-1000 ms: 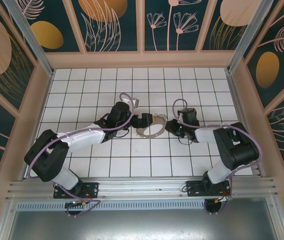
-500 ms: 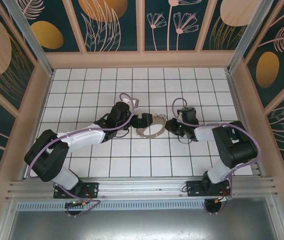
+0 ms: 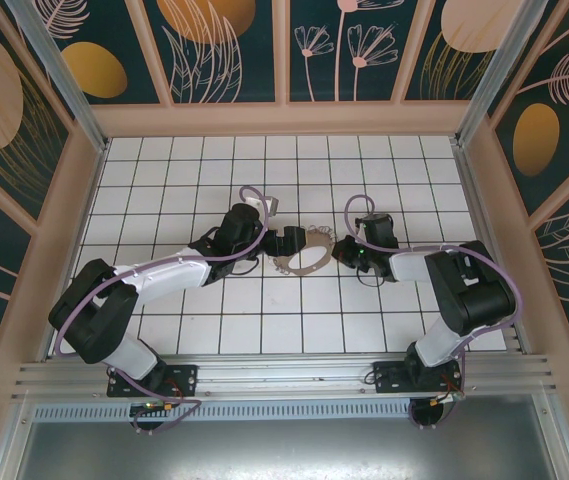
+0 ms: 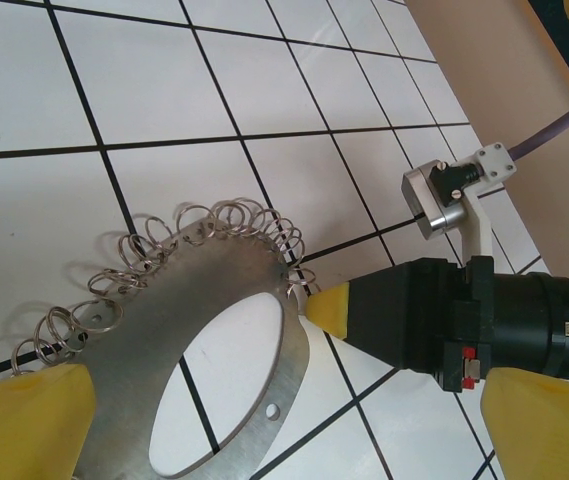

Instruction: Put the keys on the keyring

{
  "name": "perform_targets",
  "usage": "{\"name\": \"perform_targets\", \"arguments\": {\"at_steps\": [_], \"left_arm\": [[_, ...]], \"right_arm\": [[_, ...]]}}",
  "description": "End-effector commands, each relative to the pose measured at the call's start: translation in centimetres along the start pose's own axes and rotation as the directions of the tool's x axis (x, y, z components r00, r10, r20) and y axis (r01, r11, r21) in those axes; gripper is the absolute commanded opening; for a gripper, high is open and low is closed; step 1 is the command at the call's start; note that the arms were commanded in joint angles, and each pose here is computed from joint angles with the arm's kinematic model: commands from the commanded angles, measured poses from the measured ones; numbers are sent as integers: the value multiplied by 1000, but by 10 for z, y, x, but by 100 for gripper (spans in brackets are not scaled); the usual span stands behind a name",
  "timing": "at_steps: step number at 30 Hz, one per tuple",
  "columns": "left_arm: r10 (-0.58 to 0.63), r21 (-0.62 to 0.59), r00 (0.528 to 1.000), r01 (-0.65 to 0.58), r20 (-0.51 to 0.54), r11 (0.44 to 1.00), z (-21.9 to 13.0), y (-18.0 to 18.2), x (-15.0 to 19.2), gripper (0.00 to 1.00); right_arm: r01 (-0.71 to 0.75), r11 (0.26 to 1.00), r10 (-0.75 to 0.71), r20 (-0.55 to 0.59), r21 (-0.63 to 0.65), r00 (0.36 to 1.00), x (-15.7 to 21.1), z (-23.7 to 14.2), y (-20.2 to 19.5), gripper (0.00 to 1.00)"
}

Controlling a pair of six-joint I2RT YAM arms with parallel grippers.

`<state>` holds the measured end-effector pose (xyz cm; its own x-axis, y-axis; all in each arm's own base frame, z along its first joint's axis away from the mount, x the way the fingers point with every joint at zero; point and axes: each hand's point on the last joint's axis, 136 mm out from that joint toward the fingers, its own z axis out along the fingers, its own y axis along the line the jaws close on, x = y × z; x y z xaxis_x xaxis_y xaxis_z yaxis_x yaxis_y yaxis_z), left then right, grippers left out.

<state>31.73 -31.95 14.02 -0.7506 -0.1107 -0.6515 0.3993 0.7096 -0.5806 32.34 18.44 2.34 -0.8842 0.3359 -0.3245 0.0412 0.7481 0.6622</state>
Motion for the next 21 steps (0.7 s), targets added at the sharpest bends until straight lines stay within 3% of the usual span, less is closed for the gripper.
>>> {"name": "perform_targets", "arguments": {"at_steps": [1,4,9,21], "left_arm": [[8,-24,998,-7,63,1000,-7,-8,-21,99],[-8,-98,992,20,123,995,-19,1,-35,99],[63,-121,983,-43,173,992,-40,-9,-56,99],[303,-37,934,-301,187,953,-70,-63,-91,99]], "right_arm": [[55,998,-54,20,-31,998,-11,-6,11,0],[124,988,-122,28,-89,992,-13,-17,29,0],[300,931,-286,94,-209,954,-19,-46,71,0],[631,668,-519,360,-395,775,-36,-117,165,0]]}}
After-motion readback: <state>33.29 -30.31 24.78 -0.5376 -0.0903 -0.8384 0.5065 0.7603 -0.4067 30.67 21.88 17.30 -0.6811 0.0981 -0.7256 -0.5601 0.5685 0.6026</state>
